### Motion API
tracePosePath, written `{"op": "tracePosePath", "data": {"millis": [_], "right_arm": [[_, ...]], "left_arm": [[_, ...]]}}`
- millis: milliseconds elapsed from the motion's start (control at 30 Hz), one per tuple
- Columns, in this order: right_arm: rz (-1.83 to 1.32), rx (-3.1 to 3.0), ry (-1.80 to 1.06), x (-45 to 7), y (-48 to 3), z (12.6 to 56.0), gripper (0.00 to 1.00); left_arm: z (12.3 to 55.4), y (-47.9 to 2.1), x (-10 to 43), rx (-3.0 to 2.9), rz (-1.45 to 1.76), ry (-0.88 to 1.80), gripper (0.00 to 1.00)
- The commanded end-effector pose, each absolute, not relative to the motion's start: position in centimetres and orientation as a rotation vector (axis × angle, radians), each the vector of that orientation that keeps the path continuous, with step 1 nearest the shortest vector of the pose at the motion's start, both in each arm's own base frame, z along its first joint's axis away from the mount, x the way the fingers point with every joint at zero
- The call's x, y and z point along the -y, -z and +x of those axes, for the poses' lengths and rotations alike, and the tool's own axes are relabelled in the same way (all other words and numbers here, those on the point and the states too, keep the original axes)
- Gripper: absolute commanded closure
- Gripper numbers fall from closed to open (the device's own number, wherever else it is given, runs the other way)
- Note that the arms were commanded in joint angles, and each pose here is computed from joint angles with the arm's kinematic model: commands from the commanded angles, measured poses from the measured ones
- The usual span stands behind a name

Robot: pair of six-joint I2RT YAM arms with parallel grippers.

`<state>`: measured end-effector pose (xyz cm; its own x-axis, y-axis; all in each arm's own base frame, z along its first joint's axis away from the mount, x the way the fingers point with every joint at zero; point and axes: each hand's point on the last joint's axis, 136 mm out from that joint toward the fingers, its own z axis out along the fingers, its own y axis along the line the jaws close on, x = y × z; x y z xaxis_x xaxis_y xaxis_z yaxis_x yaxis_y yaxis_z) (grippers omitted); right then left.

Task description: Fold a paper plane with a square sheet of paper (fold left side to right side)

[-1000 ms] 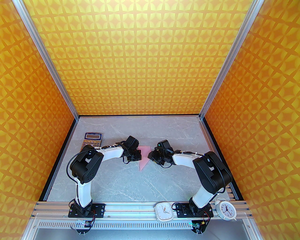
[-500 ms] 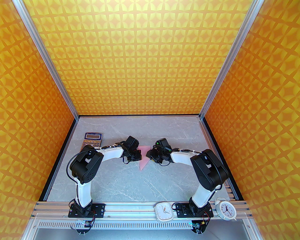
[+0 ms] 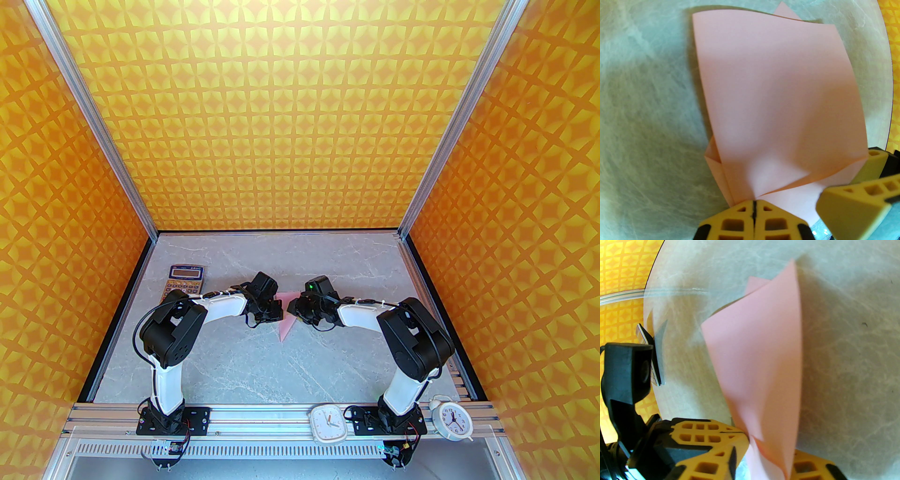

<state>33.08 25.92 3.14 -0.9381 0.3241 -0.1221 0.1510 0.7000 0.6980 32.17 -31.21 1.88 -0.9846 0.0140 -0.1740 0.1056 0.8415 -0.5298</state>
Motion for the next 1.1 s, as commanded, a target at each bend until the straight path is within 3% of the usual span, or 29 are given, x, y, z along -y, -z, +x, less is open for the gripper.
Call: {"op": "tracePosePath", "data": {"millis": [0, 133, 267, 567, 1067], "right_arm": [[0.371, -2.696, -1.079, -26.0, -2.0, 32.3, 0.76], [0.357, -2.7, -1.05, -25.8, -1.8, 32.4, 0.82], [0.361, -2.713, -1.021, -25.4, -1.2, 32.3, 0.99], [0.368, -2.716, -0.997, -25.1, -1.2, 32.1, 1.0], [0.375, -2.72, -1.005, -25.3, -1.4, 32.3, 1.0]], "left_arm": [[29.9, 0.8, 30.2, -2.973, 0.072, 0.765, 0.98], [29.9, 0.6, 30.2, -2.972, 0.079, 0.766, 0.98], [30.3, -0.3, 30.2, -2.953, 0.075, 0.775, 0.98], [31.0, -6.3, 31.3, -2.782, 0.056, 0.909, 0.94], [25.7, -1.7, 32.8, -2.925, 0.133, 0.826, 0.98]]}}
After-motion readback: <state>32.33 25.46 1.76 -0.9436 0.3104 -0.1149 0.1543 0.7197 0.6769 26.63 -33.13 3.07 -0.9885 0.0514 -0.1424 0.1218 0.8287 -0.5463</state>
